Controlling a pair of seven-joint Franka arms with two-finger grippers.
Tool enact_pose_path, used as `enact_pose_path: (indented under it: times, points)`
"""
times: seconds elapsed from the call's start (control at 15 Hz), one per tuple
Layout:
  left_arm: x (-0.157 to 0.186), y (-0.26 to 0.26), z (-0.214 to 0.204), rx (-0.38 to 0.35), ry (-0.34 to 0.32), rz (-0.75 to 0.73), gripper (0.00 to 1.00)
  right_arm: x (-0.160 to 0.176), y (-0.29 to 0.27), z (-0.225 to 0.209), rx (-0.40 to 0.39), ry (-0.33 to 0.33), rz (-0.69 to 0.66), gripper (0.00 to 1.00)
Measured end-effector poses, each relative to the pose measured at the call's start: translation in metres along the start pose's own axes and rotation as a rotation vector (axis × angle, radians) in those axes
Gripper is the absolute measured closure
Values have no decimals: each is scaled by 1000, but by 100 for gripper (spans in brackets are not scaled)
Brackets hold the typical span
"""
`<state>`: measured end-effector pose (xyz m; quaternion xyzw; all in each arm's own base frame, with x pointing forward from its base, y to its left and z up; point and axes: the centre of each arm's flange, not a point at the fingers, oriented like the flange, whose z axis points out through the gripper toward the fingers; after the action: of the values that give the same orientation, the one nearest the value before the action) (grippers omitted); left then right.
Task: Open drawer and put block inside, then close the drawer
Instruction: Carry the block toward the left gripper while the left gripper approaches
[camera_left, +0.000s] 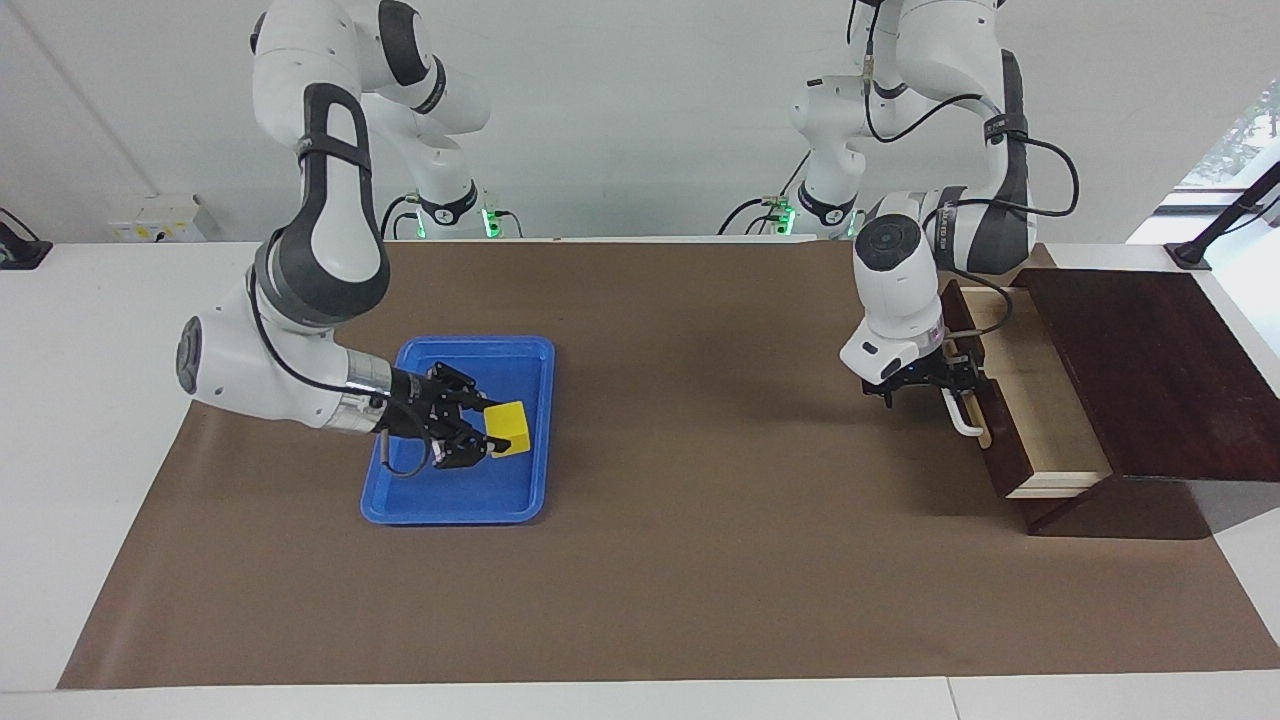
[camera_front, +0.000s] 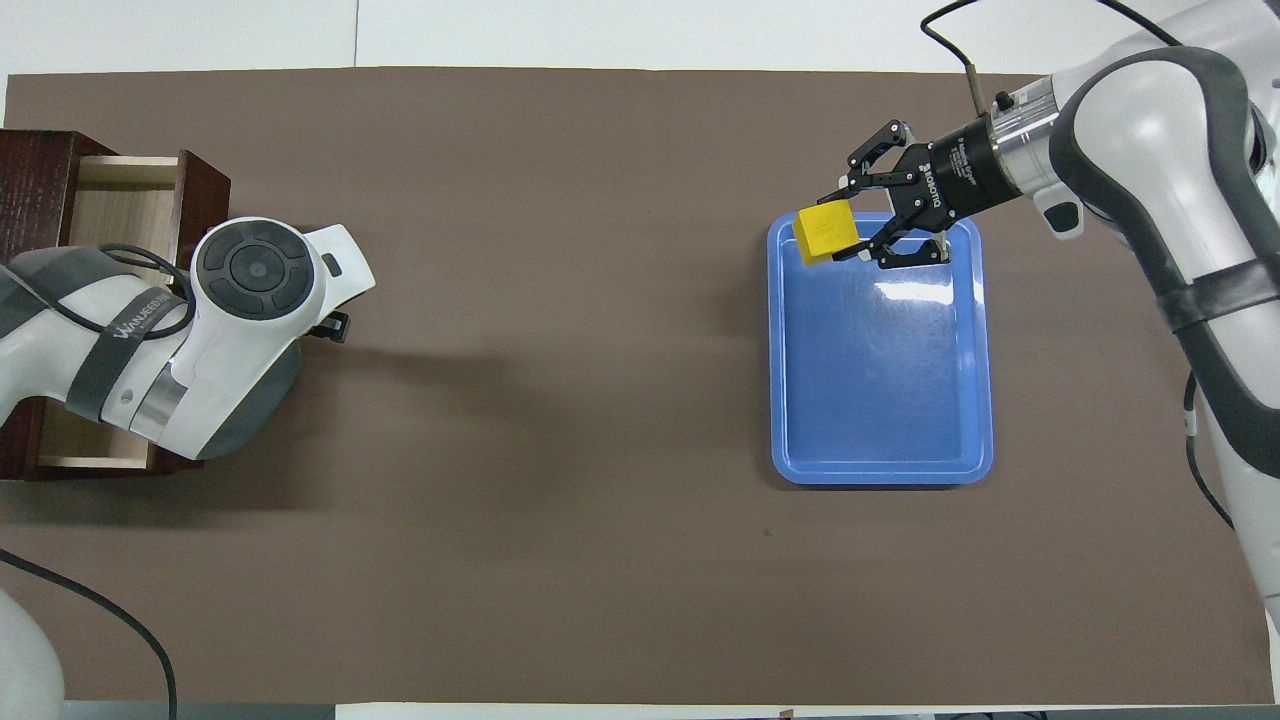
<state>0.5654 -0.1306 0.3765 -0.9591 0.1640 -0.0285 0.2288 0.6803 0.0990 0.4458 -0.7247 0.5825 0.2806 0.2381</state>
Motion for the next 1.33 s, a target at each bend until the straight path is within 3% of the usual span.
enact_pose_path:
  times: [0.27, 0.47, 0.73, 0.93, 1.33]
  points:
    - [0, 0, -2, -11, -6, -9, 0, -61, 9, -8, 2, 7, 8, 45]
    - [2, 2, -6, -31, -6, -21, 0, -87, 12, -2, -7, 8, -7, 45]
    - [4, 3, -17, -37, -28, -29, 0, -88, 12, 0, -9, 8, -8, 45]
    - [13, -14, -56, -73, -67, -48, 0, -88, 12, 0, -9, 8, -8, 45]
    - [22, -49, -146, -268, -80, -152, 0, -89, 12, 0, -9, 3, -5, 45]
